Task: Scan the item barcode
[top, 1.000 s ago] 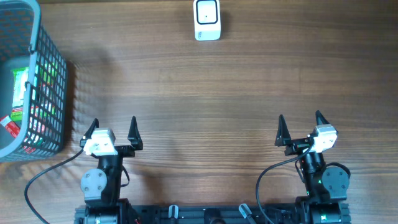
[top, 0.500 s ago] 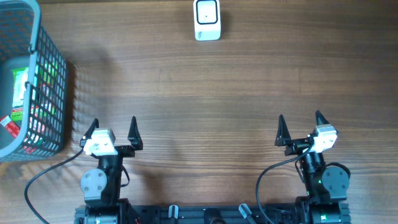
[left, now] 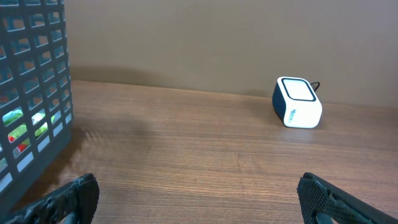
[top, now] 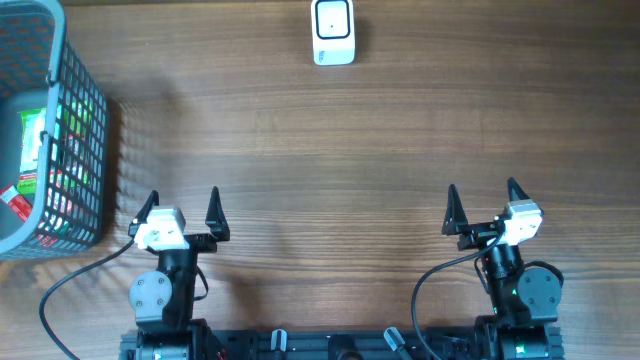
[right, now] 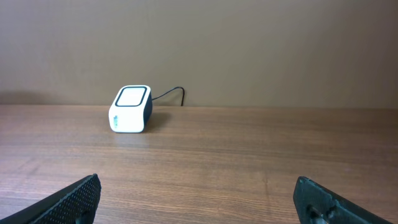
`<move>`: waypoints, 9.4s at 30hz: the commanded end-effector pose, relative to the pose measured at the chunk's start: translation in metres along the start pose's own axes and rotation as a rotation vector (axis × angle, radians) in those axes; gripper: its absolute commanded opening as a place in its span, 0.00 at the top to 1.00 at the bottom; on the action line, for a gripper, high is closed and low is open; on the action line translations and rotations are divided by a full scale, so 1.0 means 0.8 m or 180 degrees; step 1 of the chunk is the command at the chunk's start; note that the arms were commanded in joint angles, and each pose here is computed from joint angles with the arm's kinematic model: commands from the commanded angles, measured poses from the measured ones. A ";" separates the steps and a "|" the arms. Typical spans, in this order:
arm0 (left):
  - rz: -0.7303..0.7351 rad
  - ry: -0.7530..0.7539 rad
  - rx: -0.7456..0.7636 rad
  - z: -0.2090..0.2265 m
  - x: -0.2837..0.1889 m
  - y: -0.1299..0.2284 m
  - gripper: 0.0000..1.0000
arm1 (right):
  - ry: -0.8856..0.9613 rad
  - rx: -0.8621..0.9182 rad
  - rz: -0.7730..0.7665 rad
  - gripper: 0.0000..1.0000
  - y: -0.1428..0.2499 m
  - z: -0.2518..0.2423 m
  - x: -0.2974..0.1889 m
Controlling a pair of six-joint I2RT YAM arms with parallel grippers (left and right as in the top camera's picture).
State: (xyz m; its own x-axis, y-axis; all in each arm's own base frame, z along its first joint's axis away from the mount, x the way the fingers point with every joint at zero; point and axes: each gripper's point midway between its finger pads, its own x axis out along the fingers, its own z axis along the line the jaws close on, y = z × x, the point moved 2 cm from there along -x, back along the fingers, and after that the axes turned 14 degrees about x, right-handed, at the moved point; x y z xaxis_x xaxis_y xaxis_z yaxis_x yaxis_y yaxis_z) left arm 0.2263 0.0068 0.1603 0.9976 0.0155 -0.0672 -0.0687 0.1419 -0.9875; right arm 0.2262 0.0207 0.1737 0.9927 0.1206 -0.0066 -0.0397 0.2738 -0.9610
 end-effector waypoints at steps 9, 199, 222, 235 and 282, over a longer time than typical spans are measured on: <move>0.0011 0.0061 0.0046 -0.003 0.000 0.002 0.00 | -0.0044 -0.0032 -0.0030 0.00 -0.003 0.002 -0.001; 0.3994 -0.1767 -0.1687 0.342 0.086 0.122 0.48 | -0.0042 -0.0030 -0.0022 0.00 -0.002 0.002 0.000; 0.1318 -0.0770 -0.0656 0.161 0.126 -0.301 0.53 | -0.0042 -0.0030 -0.0022 0.00 -0.002 0.002 0.000; 0.3413 0.1011 -0.0238 -0.201 0.154 -0.081 0.54 | -0.0042 -0.0031 -0.0022 0.01 -0.002 0.002 0.000; 0.4443 0.1175 -0.0090 -0.268 0.143 0.106 0.96 | -0.0042 -0.0031 -0.0022 0.00 -0.002 0.002 0.000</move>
State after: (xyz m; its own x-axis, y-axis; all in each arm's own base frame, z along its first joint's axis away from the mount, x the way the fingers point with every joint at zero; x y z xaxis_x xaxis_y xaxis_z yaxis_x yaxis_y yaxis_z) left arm 0.3620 -0.1767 0.0708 0.1322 -0.0990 -0.9863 -0.9769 0.1557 -0.1465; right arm 0.2262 0.0208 0.1735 0.9926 0.1214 -0.0074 -0.0406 0.2737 -0.9609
